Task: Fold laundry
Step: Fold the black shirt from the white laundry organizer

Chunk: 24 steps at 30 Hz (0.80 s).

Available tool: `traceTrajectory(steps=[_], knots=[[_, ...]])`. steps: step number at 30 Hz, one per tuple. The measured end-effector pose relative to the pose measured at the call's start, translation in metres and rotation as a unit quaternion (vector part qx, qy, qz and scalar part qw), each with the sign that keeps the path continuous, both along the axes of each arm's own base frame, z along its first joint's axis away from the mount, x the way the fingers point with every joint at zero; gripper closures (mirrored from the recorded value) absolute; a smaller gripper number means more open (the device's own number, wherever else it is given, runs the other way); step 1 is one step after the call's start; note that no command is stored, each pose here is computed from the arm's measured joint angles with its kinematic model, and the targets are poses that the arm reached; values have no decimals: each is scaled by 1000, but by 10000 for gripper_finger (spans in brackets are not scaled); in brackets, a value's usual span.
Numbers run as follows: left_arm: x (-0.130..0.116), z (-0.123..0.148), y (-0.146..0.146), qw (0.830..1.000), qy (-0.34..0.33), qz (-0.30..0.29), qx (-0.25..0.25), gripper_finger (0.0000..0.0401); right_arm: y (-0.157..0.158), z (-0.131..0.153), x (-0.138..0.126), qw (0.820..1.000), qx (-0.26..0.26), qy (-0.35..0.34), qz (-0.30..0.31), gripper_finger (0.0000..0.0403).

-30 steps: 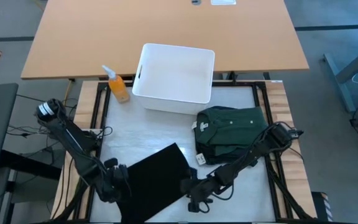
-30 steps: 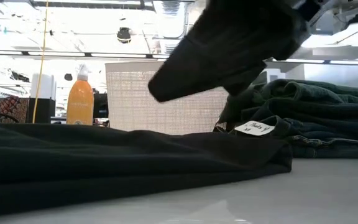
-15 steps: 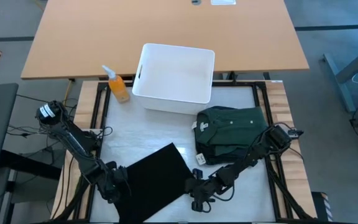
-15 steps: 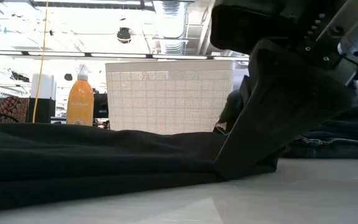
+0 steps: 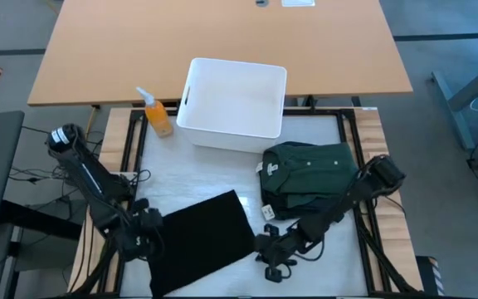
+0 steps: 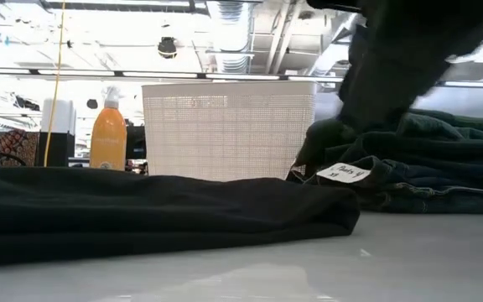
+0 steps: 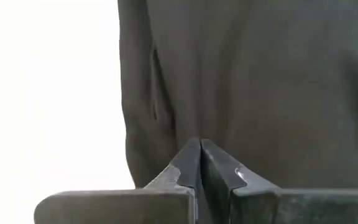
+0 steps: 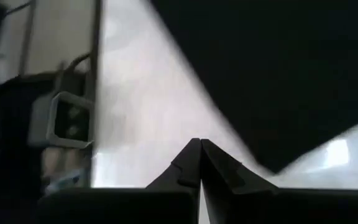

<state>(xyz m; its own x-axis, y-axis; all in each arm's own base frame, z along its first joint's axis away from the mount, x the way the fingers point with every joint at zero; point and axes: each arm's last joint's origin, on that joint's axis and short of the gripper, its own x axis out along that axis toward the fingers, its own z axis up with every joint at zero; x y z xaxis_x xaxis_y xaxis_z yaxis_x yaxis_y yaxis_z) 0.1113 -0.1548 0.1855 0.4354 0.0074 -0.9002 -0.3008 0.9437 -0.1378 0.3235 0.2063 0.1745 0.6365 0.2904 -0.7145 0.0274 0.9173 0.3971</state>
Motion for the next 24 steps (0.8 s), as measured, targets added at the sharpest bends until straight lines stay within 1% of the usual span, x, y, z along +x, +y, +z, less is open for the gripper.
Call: traceTrajectory(steps=[2,5,6,8,10,13,17,21,24], knots=[[0,4,2,999,-31,1,10,401,-5,10,-3,1000,-12,-10,-21,365],[3,7,2,994,-97,9,41,401,-17,26,0,993,-5,-44,-114,364],[5,7,1,991,-124,8,47,401,-23,30,1,990,5,-43,-131,363],[9,6,-1,984,-167,-1,59,401,-36,35,4,989,12,-33,-144,356],[14,4,-3,976,-203,-12,74,399,-48,36,5,987,8,-15,-162,341],[21,0,-6,965,-247,-13,82,386,-65,37,5,981,9,15,-191,305],[37,-11,-7,958,-272,-18,83,350,-78,34,7,976,9,36,-215,239],[51,-20,-7,960,-269,-24,72,311,-91,33,11,968,18,40,-246,168],[58,-27,-6,964,-253,-32,70,290,-100,26,12,963,26,36,-265,130]])
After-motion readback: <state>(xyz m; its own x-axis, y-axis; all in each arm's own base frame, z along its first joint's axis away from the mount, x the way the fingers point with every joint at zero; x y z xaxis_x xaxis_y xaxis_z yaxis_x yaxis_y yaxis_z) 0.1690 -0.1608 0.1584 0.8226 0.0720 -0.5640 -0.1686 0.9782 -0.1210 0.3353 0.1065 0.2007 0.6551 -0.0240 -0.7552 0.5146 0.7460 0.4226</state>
